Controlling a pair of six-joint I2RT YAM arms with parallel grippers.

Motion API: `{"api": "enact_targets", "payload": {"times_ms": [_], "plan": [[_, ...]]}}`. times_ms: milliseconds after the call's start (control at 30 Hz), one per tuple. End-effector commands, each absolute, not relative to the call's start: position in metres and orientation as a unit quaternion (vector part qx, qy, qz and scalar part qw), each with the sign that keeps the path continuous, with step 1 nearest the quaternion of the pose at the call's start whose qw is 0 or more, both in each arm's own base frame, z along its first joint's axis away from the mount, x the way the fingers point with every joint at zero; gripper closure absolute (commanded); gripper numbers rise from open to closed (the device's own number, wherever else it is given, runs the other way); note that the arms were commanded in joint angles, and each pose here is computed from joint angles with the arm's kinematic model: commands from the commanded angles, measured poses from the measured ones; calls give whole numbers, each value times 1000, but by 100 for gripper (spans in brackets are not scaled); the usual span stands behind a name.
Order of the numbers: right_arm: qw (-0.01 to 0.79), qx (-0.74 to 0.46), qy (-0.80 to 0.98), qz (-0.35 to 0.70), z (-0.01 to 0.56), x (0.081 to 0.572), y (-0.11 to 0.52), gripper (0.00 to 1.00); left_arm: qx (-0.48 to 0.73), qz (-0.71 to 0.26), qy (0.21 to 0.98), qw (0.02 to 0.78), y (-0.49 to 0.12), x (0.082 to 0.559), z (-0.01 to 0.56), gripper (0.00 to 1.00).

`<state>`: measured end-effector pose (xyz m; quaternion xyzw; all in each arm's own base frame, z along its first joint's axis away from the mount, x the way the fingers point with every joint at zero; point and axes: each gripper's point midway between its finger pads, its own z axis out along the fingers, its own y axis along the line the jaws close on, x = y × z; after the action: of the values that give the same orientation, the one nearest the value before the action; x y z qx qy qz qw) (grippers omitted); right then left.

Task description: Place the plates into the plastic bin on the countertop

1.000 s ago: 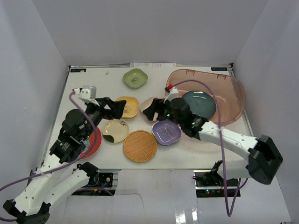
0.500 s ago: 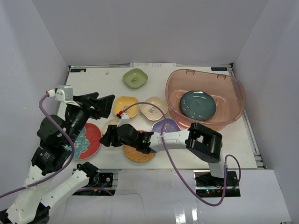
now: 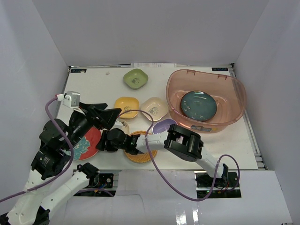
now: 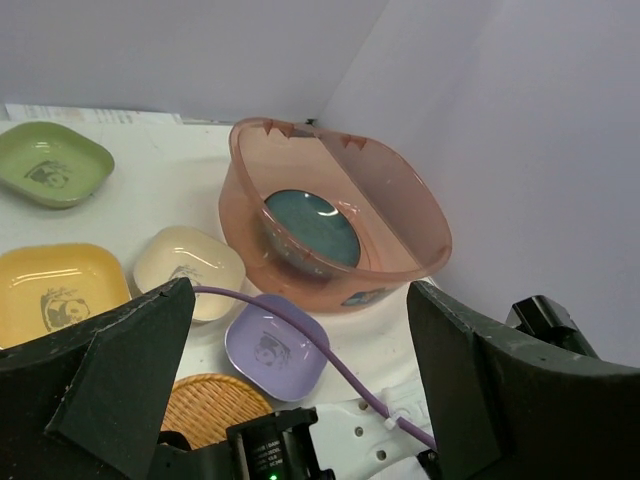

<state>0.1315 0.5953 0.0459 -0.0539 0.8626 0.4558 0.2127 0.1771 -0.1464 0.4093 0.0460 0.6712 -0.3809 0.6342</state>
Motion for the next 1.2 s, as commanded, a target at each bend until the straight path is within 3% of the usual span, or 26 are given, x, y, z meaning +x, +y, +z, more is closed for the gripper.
{"api": "enact_targets", "payload": {"times_ms": [0, 367, 633, 767, 933, 1167], "plan": [[211, -46, 861, 460, 50, 138, 608, 41, 59, -392, 689, 607, -157, 176, 390, 2], [176, -49, 864, 470, 15, 156, 614, 47, 66, -373, 706, 598, -160, 186, 364, 2], [193, -60, 842, 500, 26, 166, 612, 79, 71, -366, 712, 595, -164, 191, 357, 2], [223, -88, 819, 522, 59, 168, 616, 92, 69, -354, 706, 609, -159, 194, 366, 2], [266, -124, 773, 563, 116, 168, 618, 92, 57, -345, 683, 641, -145, 189, 395, 2], [335, -140, 689, 627, 250, 197, 589, 92, 28, -318, 637, 702, -112, 179, 450, 2]]}}
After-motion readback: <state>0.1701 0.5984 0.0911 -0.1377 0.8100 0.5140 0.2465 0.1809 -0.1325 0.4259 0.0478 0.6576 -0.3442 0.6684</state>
